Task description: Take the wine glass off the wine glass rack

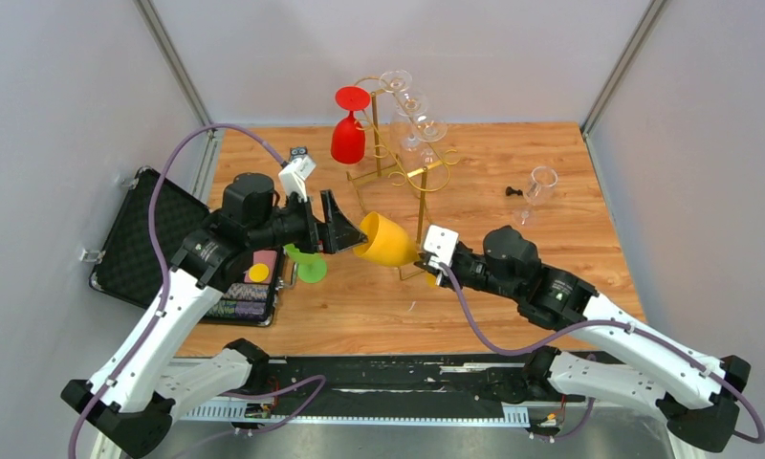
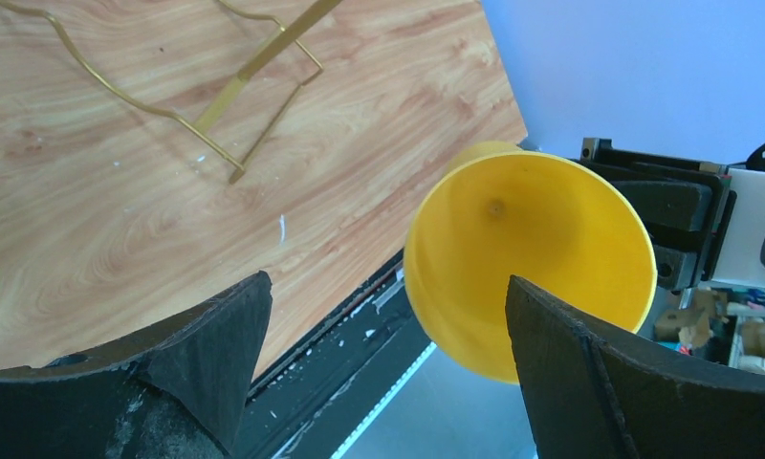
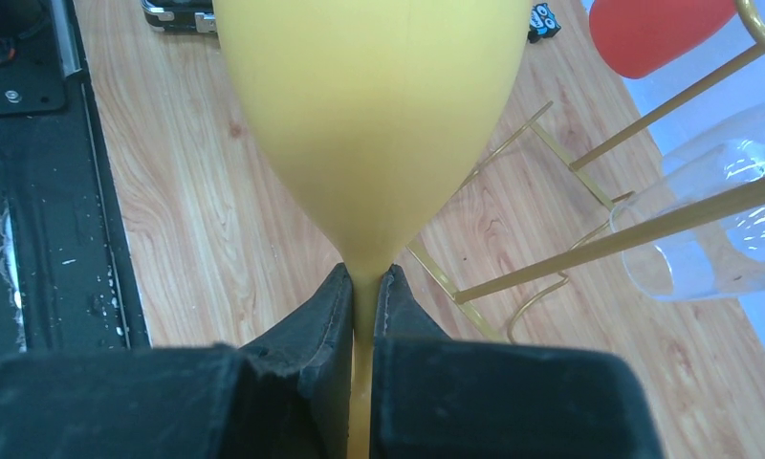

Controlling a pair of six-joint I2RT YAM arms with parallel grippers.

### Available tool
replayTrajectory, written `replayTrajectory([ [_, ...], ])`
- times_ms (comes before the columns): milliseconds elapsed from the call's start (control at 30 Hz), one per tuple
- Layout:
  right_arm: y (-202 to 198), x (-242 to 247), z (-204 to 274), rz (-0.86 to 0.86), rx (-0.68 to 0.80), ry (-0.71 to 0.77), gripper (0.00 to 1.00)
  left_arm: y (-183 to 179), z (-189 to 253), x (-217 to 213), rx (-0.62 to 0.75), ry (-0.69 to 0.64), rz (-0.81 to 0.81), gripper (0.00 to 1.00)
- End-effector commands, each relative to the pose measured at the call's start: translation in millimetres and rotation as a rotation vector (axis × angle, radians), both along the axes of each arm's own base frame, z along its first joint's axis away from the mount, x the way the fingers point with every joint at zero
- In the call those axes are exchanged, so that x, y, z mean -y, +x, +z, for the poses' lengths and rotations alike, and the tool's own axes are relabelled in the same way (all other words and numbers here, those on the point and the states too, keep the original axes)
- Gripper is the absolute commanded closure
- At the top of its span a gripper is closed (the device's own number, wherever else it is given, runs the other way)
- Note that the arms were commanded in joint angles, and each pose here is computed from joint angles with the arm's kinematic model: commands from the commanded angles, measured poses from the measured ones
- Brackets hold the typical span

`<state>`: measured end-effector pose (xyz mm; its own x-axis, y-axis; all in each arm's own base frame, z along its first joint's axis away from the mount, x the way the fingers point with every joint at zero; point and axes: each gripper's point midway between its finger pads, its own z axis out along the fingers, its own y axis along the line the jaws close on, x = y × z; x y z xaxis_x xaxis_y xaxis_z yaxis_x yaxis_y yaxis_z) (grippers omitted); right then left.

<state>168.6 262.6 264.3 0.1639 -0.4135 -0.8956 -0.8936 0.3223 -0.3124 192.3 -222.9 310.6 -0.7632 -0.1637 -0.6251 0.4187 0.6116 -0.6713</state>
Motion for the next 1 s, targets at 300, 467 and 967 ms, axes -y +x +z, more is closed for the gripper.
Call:
replayTrajectory([
  [300, 8, -25, 49, 0.052, 0.163, 0.085, 1.0, -12, -9, 6, -0.052, -0.009, -0.085, 0.19],
  [467, 10, -25, 46, 0.04, 0.169, 0.084, 1.0, -14, -9, 7, -0.056, -0.014, -0.094, 0.46],
  [967, 11, -18, 35, 0.009, 0.156, 0.074, 0.99, -9, -6, 6, -0.045, -0.002, -0.079, 1.0],
])
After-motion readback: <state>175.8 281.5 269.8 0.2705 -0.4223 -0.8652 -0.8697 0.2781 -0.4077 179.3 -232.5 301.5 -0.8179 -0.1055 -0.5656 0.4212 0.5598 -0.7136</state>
